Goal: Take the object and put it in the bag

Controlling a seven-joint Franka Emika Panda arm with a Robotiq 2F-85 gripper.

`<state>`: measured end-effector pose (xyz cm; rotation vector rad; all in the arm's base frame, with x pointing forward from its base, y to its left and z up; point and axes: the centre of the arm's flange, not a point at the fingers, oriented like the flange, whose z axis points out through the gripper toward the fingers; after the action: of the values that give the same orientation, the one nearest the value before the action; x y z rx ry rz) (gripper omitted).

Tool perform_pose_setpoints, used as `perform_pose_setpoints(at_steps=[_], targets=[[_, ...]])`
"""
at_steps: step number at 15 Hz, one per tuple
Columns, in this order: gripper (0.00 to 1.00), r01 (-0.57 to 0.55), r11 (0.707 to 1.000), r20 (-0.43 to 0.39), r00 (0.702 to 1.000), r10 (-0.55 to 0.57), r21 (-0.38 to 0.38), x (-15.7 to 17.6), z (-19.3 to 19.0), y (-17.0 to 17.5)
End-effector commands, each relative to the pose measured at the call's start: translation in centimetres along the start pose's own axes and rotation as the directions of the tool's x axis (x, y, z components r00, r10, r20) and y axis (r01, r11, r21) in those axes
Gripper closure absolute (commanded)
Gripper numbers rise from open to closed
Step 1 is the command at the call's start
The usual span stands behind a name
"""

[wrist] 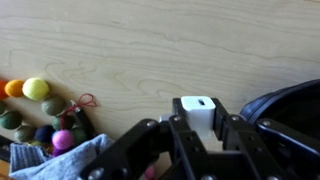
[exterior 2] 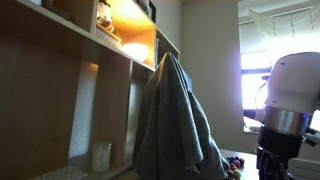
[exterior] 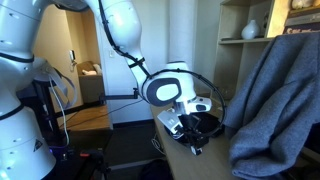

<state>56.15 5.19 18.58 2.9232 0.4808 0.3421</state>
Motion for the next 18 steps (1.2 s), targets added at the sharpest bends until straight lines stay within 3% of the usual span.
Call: perform_pose_setpoints(at_steps=[1,6,10,12,18], targets=[[0.92,0.109,0.993,0.054,0.992,-0.111,0.046,1.3,-0.3,-0.5],[0.92,0.223,0.969,0.098,0.968,-0.233,0.104,1.9,-0.3,-1.0],[0.92,0.3,0.944,0.082,0.946,-0.313,0.133,2.2,-0.4,-0.4],[0.92,0.3,0.946,0.096,0.945,-0.313,0.127,2.3,-0.3,-0.3],[0.92,0.141,0.987,0.12,0.982,-0.149,0.073,2.5,0.0,1.9]])
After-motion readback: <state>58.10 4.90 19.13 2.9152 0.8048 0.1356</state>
